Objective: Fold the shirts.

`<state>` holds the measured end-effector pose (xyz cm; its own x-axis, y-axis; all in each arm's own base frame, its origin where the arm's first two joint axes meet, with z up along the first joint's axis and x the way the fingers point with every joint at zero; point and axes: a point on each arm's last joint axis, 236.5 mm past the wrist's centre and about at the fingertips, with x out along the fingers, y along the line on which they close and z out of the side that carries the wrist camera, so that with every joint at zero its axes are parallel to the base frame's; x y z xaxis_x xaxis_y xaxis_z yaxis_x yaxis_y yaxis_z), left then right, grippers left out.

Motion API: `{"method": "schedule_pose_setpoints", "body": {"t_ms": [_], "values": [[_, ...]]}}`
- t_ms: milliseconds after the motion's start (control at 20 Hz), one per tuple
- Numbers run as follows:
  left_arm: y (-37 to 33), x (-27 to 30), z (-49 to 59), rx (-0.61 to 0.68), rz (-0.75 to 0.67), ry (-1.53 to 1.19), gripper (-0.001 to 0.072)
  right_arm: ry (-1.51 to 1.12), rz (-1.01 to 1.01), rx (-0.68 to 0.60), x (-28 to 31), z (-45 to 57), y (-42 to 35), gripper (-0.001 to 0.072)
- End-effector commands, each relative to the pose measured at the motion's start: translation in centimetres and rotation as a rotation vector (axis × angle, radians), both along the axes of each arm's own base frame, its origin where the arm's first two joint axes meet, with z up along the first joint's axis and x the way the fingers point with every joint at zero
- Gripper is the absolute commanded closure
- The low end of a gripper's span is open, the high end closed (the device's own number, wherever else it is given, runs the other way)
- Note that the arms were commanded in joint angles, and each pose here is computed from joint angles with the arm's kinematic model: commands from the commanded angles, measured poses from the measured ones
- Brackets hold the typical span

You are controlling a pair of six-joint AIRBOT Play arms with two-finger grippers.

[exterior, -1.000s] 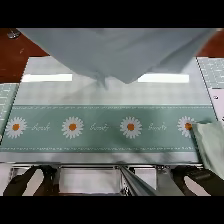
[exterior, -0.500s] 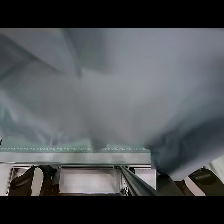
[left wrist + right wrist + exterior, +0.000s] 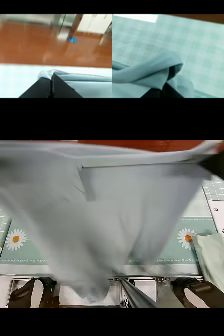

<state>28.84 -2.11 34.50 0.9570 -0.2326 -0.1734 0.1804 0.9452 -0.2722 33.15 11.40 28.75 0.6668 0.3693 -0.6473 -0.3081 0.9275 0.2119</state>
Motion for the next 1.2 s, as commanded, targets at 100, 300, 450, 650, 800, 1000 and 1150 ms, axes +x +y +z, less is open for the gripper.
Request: {"method": "schedule_pose_setpoints", "body": {"t_ms": [100,300,450,650,800,1000,1150], "values": [[2.7,8.9,-11.5,-0.124,0.009,0.204,0.0688,0.104,-0.04,0.116,13.7,-10.8,3.5,0.0686],[2.0,15.2,-17.8,-0.171,0.026,0.292,0.0687,0.132,-0.107,0.189,21.2,-16.3,4.6,0.0686],[-0.4,17.2,-23.1,-0.191,-0.016,0.405,0.0684,0.213,-0.14,0.32,24.4,-19.3,5.3,0.0685],[-2.5,17.4,-27.1,-0.217,-0.064,0.518,0.0004,0.327,-0.147,0.577,25.2,-19.6,4.3,0.0088],[0.5,14.4,-28.4,-0.294,-0.064,0.673,0.0006,0.442,-0.092,0.464,20.3,-19.1,-2.4,0.0088],[5.1,4.0,-36.5,-0.417,0.026,1.091,0.0007,0.67,-0.296,0.082,9.6,-23.8,-15.1,0.0087],[1.4,-0.9,-41.3,-0.63,-0.007,1.209,0.0006,0.649,-0.417,0.287,5.0,-28.4,-13.1,0.0088]]}}
